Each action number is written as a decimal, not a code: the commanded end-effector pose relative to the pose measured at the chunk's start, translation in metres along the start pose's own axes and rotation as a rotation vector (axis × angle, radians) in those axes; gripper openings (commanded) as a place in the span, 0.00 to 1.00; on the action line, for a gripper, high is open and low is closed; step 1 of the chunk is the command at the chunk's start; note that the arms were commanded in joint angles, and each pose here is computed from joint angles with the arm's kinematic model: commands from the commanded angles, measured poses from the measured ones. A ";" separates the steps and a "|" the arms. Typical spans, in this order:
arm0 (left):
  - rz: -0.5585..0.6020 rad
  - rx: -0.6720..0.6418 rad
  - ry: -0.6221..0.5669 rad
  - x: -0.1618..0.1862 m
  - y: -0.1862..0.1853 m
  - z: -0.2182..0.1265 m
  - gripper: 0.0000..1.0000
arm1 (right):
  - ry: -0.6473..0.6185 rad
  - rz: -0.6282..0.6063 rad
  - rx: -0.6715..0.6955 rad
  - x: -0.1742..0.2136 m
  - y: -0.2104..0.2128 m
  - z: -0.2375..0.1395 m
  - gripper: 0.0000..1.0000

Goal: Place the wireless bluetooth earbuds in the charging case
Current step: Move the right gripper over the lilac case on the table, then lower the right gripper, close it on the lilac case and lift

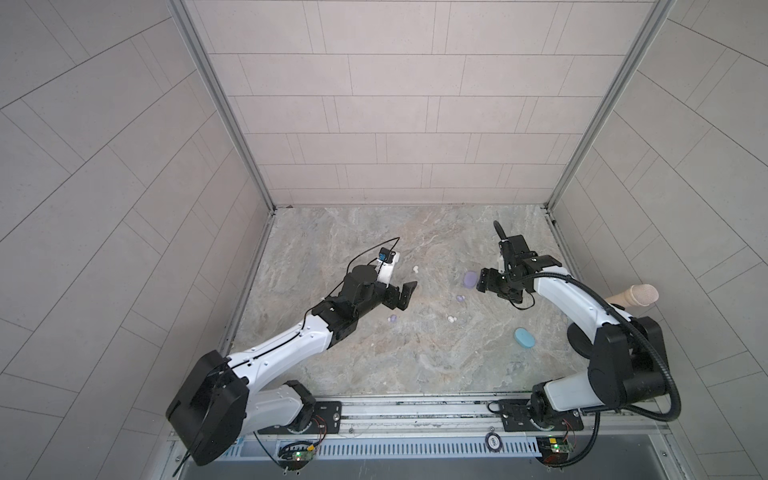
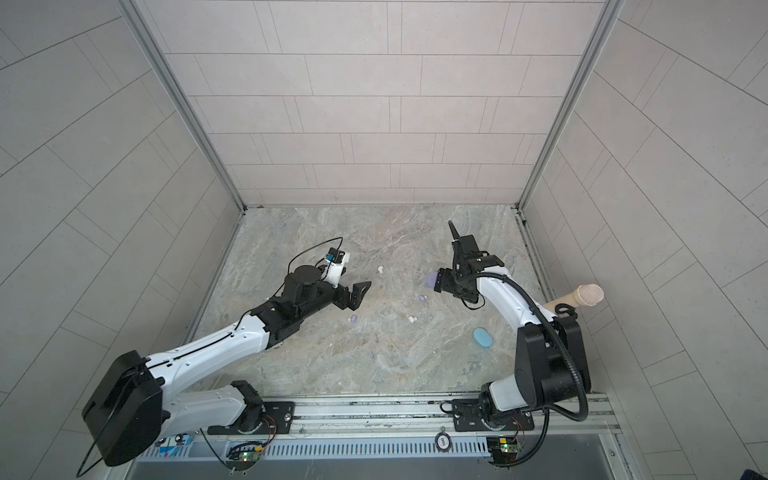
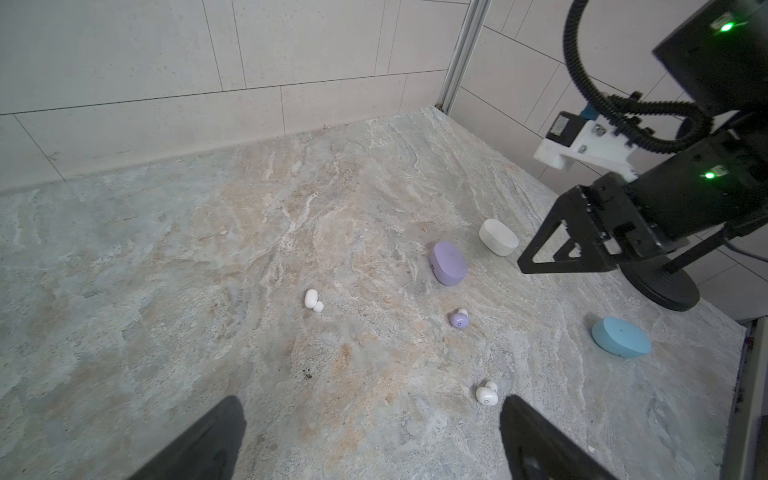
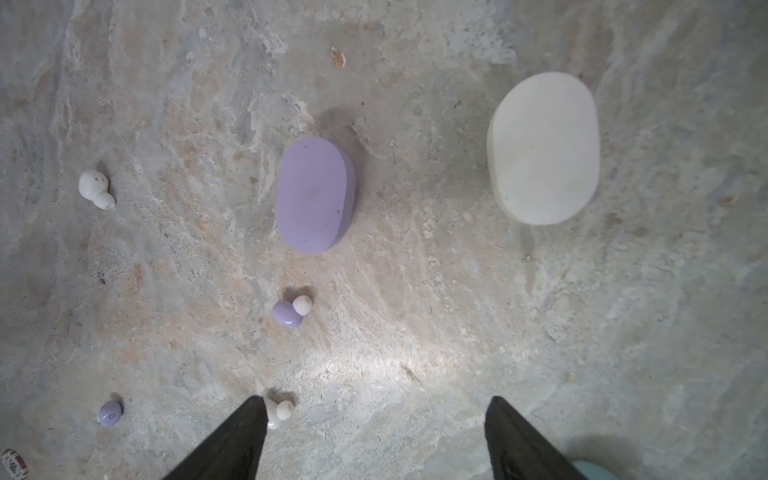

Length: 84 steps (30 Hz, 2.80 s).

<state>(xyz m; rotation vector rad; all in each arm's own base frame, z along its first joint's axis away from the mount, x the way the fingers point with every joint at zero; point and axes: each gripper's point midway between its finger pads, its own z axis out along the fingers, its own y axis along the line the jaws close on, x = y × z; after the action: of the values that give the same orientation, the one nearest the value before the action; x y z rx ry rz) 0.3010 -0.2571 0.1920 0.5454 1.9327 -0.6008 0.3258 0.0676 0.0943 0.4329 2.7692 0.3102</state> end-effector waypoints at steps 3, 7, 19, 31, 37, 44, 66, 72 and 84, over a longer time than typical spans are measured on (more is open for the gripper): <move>0.014 0.036 -0.014 0.000 -0.005 0.006 1.00 | -0.010 -0.003 -0.071 -0.022 0.019 0.030 0.85; 0.035 0.040 -0.008 -0.001 -0.006 0.009 1.00 | 0.041 0.009 -0.114 -0.024 0.031 0.054 0.85; 0.066 0.018 0.016 -0.001 0.000 0.013 1.00 | 0.085 -0.006 -0.168 -0.027 0.078 0.096 0.85; 0.080 0.001 0.006 -0.004 0.002 0.008 1.00 | 0.071 -0.176 -0.091 -0.048 0.108 0.062 0.85; 0.080 0.004 -0.001 -0.005 0.002 0.005 1.00 | 0.075 -0.286 0.046 -0.058 0.090 0.045 0.85; 0.076 0.010 -0.007 -0.006 0.001 0.004 1.00 | 0.088 -0.302 0.093 -0.068 0.091 0.065 0.85; 0.079 0.009 -0.025 -0.010 0.000 -0.002 1.00 | 0.138 -0.383 0.190 -0.073 0.094 0.103 0.81; 0.080 0.007 -0.024 -0.009 0.001 -0.003 1.00 | 0.140 -0.383 0.189 -0.073 0.095 0.105 0.81; 0.082 0.003 -0.029 -0.010 0.001 -0.004 1.00 | 0.138 -0.375 0.189 -0.073 0.095 0.108 0.71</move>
<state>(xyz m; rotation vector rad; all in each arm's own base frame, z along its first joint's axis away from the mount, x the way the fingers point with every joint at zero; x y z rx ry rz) 0.3039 -0.2600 0.1961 0.6178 1.8922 -0.5696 0.4552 0.1498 0.0399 -0.0620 2.9393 0.0188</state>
